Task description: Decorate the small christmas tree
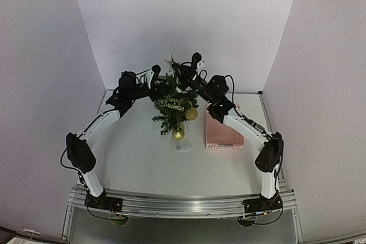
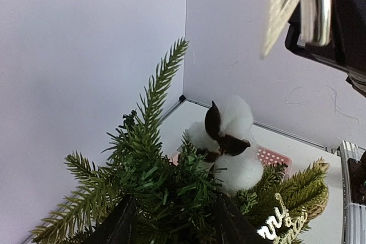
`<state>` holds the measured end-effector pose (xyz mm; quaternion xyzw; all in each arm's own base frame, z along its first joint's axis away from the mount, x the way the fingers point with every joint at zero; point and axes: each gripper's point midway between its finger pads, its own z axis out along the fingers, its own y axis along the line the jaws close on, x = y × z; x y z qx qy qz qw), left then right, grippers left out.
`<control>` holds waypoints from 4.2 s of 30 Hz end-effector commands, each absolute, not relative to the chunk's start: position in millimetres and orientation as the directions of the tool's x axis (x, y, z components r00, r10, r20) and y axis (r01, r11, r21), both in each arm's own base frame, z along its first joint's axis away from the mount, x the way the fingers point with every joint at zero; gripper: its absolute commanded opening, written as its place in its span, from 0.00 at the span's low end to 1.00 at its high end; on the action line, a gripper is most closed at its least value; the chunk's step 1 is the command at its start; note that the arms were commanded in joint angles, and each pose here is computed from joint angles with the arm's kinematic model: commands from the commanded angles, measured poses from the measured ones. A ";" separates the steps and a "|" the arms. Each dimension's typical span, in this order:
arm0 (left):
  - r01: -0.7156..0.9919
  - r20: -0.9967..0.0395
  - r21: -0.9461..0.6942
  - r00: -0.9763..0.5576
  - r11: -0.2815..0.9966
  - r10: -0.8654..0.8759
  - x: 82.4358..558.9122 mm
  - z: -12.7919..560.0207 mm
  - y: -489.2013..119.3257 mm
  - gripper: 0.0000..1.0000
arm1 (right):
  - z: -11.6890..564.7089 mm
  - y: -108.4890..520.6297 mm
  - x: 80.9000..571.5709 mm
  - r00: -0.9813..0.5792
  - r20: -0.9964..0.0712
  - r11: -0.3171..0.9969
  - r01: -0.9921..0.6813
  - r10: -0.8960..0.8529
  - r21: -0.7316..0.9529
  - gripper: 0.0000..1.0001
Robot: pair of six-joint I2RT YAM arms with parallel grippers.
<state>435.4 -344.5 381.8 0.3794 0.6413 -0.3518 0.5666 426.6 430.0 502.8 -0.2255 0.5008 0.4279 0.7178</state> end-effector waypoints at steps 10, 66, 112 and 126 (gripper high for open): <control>0.877 -0.999 0.048 0.036 0.478 0.035 436.5 401.8 -342.2 0.44 | 486.4 452.7 441.0 0.088 -0.972 0.539 -0.841 0.216 0.044 0.00; 0.883 -0.999 0.044 0.051 0.468 -0.002 442.1 397.0 -346.1 0.17 | 472.4 461.6 456.8 0.243 -0.956 0.586 -0.804 0.165 -0.103 0.00; 0.882 -0.998 0.051 0.060 0.469 -0.005 441.2 397.4 -343.3 0.17 | 428.7 456.2 468.8 0.114 -0.989 0.591 -0.806 0.098 -0.034 0.00; 0.881 -0.998 0.055 0.064 0.470 -0.004 440.1 397.7 -342.4 0.17 | 436.3 446.4 458.8 0.111 -0.989 0.596 -0.803 0.093 -0.034 0.00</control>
